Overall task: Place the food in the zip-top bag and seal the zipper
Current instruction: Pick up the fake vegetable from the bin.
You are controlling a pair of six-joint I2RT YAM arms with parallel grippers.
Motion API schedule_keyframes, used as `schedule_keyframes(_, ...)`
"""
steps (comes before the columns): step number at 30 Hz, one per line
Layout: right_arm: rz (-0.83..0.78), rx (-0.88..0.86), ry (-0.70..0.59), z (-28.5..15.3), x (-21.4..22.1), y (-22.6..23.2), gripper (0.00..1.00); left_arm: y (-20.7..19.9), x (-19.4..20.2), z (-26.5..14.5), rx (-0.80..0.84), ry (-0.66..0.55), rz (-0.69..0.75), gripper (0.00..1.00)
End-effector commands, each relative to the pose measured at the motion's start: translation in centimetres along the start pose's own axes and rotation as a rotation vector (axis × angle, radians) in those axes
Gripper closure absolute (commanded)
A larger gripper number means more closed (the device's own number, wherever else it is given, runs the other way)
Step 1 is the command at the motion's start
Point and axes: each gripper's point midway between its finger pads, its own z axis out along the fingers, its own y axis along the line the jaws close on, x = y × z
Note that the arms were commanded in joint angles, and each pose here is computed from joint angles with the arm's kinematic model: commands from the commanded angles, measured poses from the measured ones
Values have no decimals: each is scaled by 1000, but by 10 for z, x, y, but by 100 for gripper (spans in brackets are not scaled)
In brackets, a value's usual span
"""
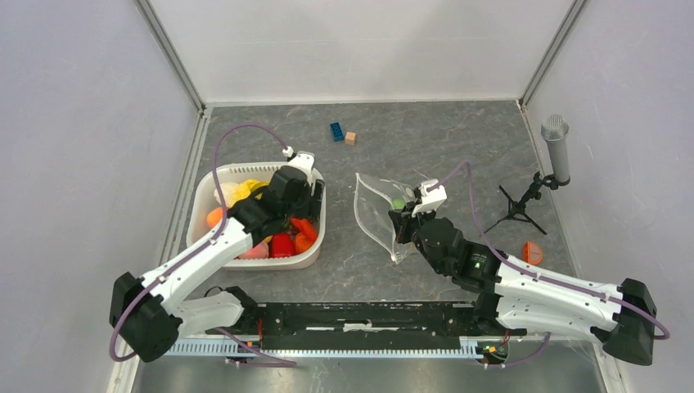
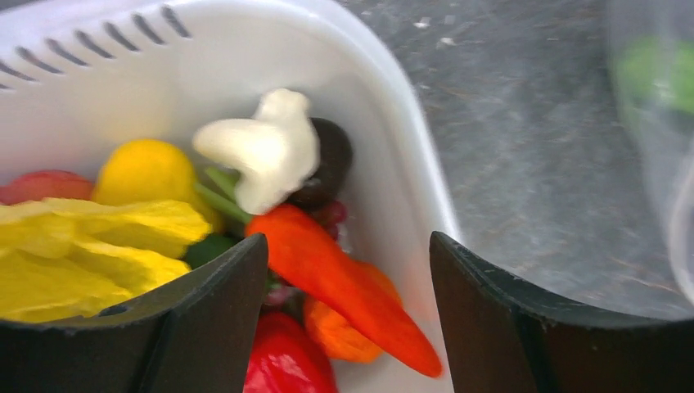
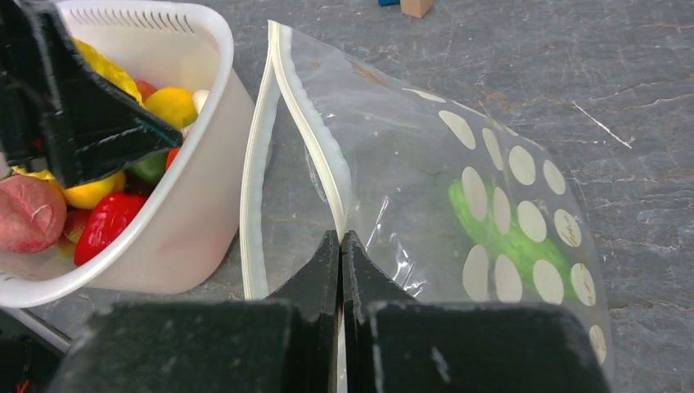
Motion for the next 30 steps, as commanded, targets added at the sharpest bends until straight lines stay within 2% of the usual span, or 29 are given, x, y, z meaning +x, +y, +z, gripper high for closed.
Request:
schedule_keyframes(1, 6, -38, -8, 0, -10, 11, 100, 22, -15, 11, -113, -15, 104, 22)
schedule_keyframes(9, -18, -40, -4, 0, -10, 10, 99, 27, -5, 47, -172, 50, 188, 29)
schedule_keyframes(14, -27, -37, -6, -1, -11, 9, 99, 52, 3, 58, -322, 63, 229, 36)
schedule_keyframes(19, -37, -35, 1, 1, -10, 9, 99, 51, 3, 69, -321, 11, 223, 44)
schedule_keyframes(25, -33, -33, -3, 0, -10, 8, 99, 52, 21, 77, -315, 49, 228, 48)
schedule_keyframes(28, -30, -32, -3, -1, -10, 8, 99, 53, 27, 78, -320, 53, 220, 54)
schedule_keyframes(30, -27, -33, -5, -1, -11, 8, 99, 53, 27, 78, -323, 51, 213, 66)
